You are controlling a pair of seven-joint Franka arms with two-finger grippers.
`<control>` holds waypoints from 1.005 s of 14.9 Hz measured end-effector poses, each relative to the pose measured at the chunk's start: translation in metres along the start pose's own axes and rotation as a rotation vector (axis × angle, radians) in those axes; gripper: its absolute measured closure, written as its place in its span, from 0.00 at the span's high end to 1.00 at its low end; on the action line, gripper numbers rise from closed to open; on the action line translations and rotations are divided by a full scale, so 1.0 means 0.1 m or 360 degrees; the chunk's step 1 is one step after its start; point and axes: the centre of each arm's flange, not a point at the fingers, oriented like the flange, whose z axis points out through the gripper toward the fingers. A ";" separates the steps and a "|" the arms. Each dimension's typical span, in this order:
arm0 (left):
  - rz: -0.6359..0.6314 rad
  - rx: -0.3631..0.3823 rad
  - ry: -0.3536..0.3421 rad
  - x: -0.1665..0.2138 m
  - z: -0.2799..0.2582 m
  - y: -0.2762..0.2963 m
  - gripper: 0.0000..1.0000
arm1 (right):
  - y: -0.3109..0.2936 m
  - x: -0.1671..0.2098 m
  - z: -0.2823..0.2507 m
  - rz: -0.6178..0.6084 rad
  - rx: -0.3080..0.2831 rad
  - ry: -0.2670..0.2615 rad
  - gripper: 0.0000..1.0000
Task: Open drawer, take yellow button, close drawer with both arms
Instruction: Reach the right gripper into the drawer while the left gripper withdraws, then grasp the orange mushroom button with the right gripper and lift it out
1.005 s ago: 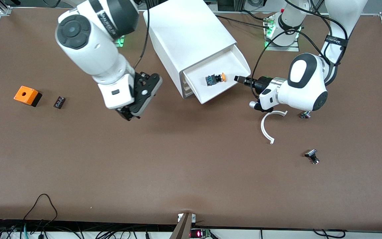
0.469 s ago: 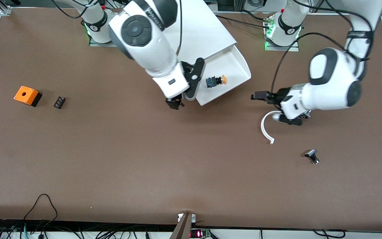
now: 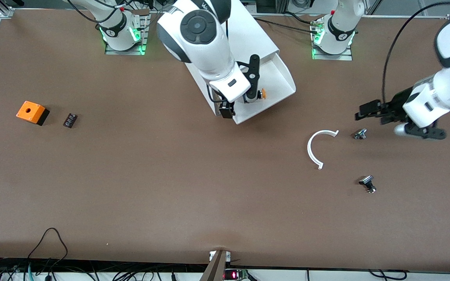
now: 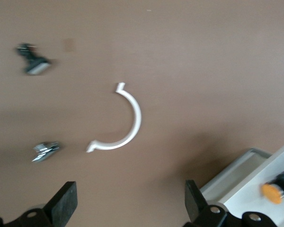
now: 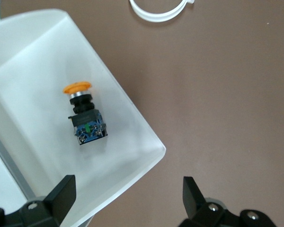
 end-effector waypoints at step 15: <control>-0.0192 0.0342 -0.0017 -0.29 -0.45 -0.11 1.00 | -0.65 0.55 0.93 -0.0254 -0.0028 -0.0193 1.00</control>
